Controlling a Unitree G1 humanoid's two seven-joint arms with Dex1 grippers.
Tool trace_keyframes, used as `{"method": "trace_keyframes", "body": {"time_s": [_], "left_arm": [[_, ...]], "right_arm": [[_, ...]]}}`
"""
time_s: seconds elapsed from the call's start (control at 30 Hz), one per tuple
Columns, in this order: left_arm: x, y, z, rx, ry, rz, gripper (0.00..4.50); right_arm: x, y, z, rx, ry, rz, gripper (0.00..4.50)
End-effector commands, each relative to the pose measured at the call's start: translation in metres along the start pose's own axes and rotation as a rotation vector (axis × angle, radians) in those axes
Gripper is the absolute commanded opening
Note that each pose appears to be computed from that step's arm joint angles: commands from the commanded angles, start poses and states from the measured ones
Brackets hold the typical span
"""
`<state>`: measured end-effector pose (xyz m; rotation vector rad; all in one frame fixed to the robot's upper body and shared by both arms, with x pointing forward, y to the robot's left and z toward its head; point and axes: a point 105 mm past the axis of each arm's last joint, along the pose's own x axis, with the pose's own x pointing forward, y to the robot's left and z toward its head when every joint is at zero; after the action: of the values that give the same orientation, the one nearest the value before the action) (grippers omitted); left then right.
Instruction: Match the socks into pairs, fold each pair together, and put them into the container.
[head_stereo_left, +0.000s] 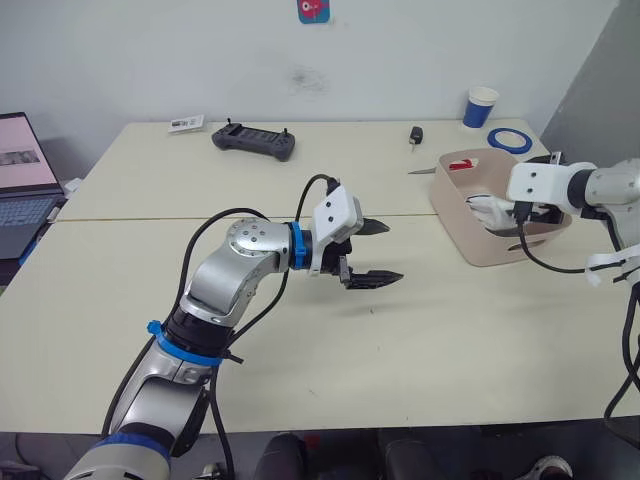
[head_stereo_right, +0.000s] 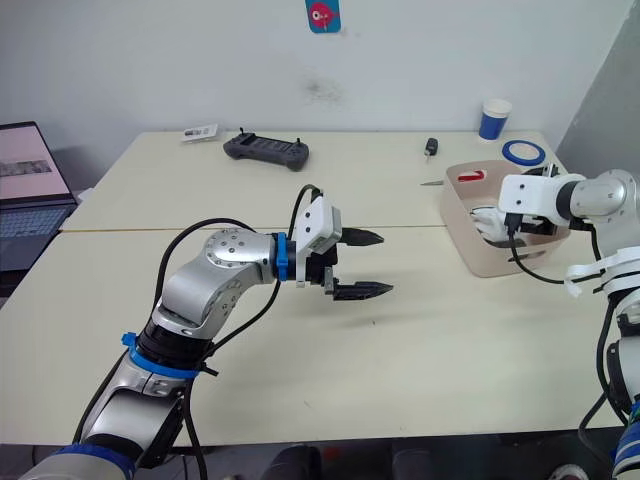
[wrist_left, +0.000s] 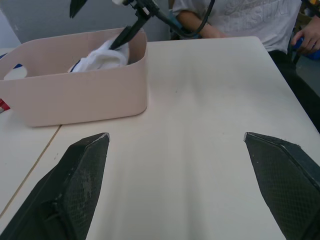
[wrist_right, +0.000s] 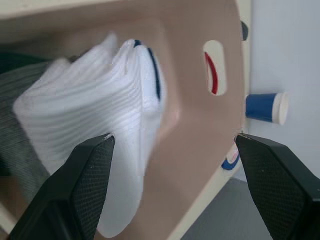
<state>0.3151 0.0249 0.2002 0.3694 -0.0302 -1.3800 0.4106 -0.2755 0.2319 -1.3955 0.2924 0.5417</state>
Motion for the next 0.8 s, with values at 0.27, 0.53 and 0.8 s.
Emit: {"method": "trace_keyframes", "body": {"time_s": [0.27, 0.53, 0.8], "left_arm": [[-0.046, 0.012, -0.001, -0.003, 0.022, 0.157, 4.5], [-0.161, 0.011, -0.056, -0.094, 0.266, 0.522, 4.5], [-0.268, -0.028, -0.124, -0.215, 0.478, 0.938, 4.5]], "right_arm": [[-0.041, -0.05, 0.009, 0.086, -0.104, -0.234, 4.12], [-0.081, -0.005, 0.069, 0.434, -0.581, -0.27, 4.12], [-0.079, 0.112, 0.081, 0.678, -0.594, -0.055, 4.12]]}}
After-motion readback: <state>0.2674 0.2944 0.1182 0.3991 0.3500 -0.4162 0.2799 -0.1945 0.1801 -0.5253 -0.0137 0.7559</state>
